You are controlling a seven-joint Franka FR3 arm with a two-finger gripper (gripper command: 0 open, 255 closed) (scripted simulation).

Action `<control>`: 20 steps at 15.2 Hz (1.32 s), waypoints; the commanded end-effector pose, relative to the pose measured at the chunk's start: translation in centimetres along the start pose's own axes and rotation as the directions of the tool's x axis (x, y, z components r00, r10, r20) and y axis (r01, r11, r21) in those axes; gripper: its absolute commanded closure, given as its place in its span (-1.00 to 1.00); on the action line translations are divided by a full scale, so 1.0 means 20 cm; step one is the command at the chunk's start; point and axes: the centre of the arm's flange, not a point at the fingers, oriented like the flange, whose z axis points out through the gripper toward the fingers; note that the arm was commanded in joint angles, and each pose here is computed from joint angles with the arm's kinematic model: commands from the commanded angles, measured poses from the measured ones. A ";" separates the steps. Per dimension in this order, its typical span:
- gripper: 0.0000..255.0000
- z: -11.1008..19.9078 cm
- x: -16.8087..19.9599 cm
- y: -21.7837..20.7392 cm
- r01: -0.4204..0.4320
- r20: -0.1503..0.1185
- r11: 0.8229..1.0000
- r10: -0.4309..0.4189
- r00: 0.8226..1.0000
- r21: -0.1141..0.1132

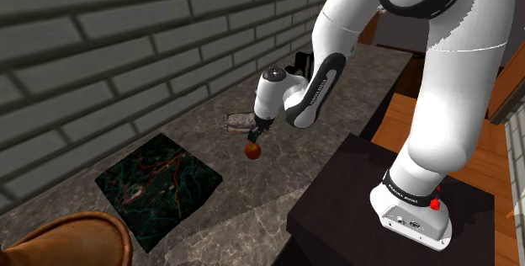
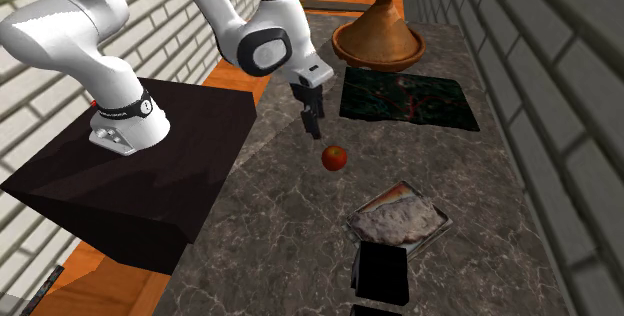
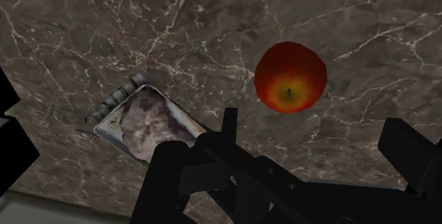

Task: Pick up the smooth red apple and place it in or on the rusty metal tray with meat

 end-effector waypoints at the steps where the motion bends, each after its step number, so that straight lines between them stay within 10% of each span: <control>1: -1.00 0.12 0.03 -0.04 -0.001 -0.015 1.000 0.001 1.000 -0.009; 7: -1.00 0.47 0.13 -0.09 -0.011 -0.055 0.999 0.009 0.998 -0.032; 20: -1.00 0.67 0.14 -0.09 -0.011 -0.055 0.999 0.009 0.998 -0.032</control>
